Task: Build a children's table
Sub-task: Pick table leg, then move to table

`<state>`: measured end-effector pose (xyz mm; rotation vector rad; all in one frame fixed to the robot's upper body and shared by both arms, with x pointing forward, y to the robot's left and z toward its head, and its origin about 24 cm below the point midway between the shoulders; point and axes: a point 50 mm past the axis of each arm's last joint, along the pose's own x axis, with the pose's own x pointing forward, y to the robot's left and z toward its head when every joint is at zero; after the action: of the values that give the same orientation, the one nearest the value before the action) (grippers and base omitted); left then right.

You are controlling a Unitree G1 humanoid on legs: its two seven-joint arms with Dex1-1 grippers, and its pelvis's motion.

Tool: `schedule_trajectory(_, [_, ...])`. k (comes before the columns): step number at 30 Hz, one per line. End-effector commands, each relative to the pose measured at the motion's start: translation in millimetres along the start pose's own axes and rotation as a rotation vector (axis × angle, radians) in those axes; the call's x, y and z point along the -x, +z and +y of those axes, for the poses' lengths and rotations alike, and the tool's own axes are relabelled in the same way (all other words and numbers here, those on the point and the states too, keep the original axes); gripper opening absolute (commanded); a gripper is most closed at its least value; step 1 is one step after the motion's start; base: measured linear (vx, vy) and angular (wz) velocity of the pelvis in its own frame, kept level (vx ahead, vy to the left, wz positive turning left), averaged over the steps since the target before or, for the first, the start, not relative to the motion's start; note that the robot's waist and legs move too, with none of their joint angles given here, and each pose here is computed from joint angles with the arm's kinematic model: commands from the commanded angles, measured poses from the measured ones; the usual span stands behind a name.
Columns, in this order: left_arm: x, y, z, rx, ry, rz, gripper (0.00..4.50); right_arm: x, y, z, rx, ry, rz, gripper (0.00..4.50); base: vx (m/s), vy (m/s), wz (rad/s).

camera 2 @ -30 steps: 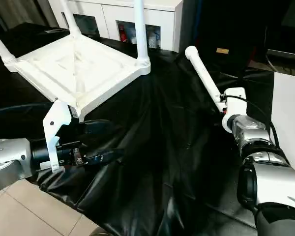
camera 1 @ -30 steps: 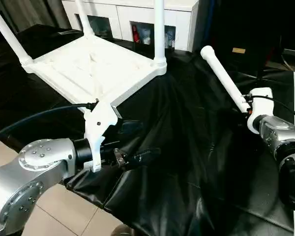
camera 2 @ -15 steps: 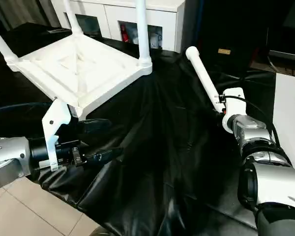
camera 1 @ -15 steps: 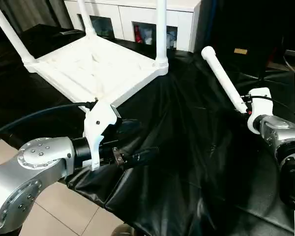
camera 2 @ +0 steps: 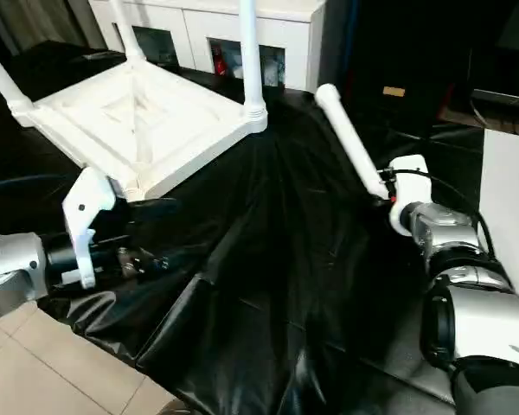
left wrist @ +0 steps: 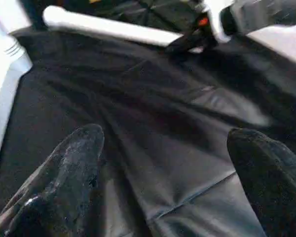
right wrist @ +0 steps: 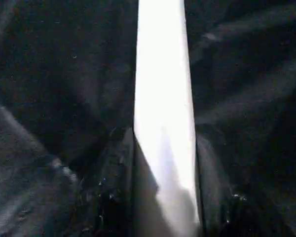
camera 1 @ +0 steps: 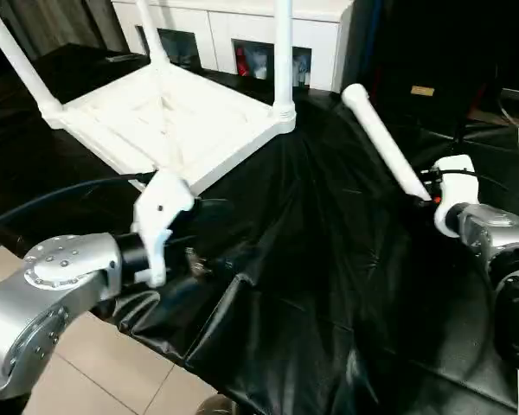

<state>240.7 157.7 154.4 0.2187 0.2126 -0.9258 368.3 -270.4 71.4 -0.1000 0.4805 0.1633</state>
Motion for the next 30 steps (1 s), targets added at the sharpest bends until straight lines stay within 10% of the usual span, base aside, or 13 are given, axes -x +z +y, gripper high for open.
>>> schedule_trajectory(1, [-1.2, -5.9, 4.3, 0.0, 0.047, 0.015, 4.5, -3.5, 8.4, 8.8, -0.031, 0.048, -0.054, 1.25, 0.0, 0.0, 0.0])
schedule_trajectory(21, [-34.1, -24.4, 20.1, 0.08, 0.39, -0.104, 4.5, 5.8, -4.7, 17.4, -0.216, 0.134, -0.334, 1.24, 0.0, 0.0, 0.0])
schedule_trajectory(25, [-25.4, -32.2, 32.6, 0.153, 0.63, -0.162, 4.5, 39.1, -6.7, 41.6, -0.204, 0.05, -0.523, 1.24, 0.0, 0.0, 0.0])
schedule_trajectory(30, [-21.4, -44.0, 36.9, 0.14, 0.718, -0.138, 4.5, 57.0, -21.4, 61.8, -0.228, -0.051, -0.547, 1.24, -0.012, 0.004, -0.02])
